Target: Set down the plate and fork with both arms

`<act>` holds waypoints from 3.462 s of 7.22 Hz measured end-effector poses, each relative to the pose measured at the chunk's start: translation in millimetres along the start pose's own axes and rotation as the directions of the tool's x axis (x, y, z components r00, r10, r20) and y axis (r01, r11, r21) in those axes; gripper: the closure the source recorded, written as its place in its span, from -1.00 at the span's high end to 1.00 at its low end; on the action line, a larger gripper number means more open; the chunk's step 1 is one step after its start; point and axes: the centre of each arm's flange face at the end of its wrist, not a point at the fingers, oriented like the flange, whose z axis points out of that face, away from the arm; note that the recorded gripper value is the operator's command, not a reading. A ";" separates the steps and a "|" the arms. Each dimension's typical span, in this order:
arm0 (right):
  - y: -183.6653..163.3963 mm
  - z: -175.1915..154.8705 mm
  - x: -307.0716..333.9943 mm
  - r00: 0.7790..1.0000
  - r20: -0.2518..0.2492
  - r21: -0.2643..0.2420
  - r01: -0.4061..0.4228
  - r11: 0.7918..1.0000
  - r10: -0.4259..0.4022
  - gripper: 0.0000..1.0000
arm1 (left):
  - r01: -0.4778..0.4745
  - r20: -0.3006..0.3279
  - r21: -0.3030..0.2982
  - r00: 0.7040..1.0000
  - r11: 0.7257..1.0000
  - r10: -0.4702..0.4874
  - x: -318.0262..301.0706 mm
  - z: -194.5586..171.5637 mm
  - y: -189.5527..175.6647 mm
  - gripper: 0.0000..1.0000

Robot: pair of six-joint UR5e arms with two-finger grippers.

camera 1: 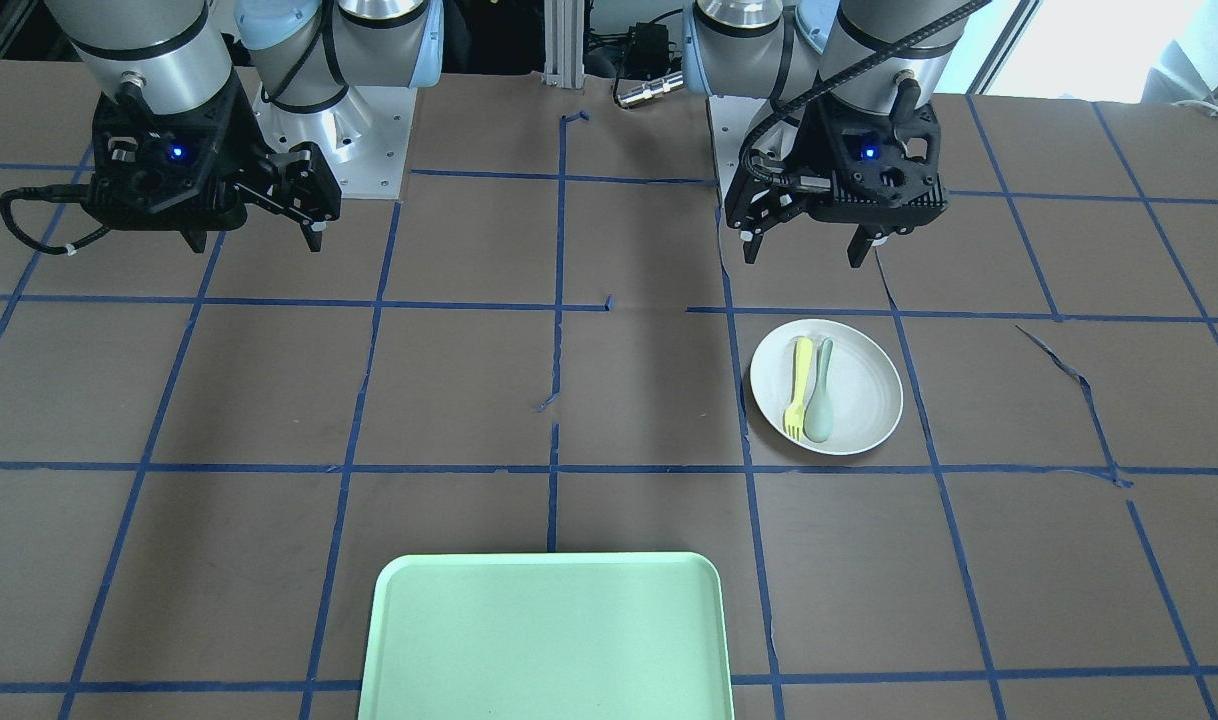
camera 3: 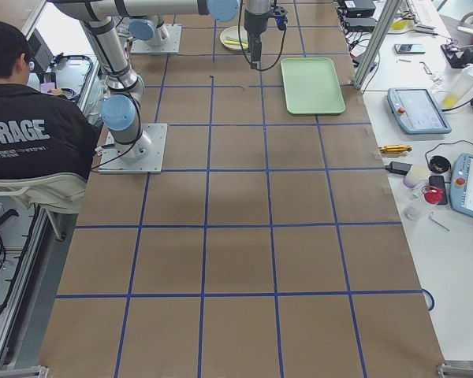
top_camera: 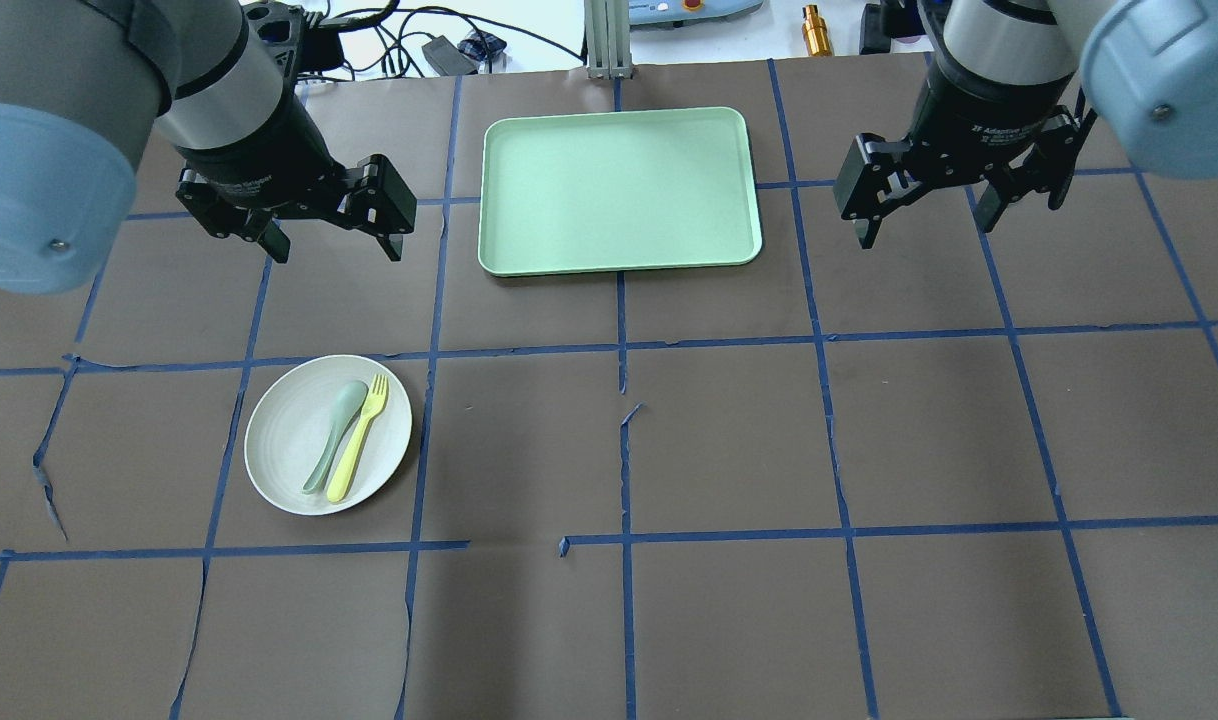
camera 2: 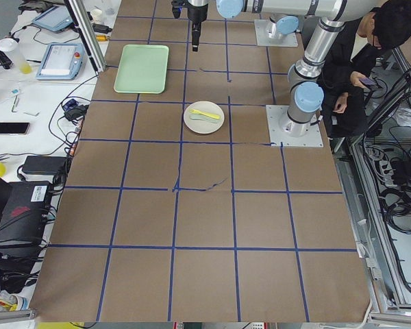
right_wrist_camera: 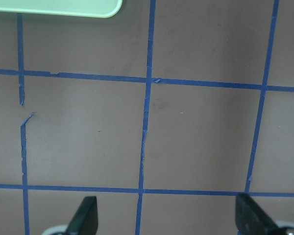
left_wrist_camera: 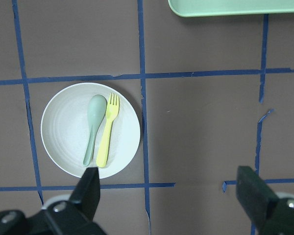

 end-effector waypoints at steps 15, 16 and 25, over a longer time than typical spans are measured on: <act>0.5 6.6 -0.4 1.000 0.001 -0.013 0.002 1.000 -0.002 1.00 | 0.034 -0.032 -0.208 0.999 0.977 -0.042 -234.0 299.5 18.1 -0.39; 0.5 6.8 -0.5 1.000 0.001 -0.014 0.002 1.000 -0.002 1.00 | 0.035 -0.035 -0.214 0.998 0.976 -0.044 -234.8 304.7 17.9 -0.73; 0.5 6.7 -0.6 1.000 0.002 -0.014 0.002 1.000 -0.002 1.00 | 0.077 -0.354 -0.054 0.931 0.996 -0.091 -213.8 259.7 -53.6 -1.00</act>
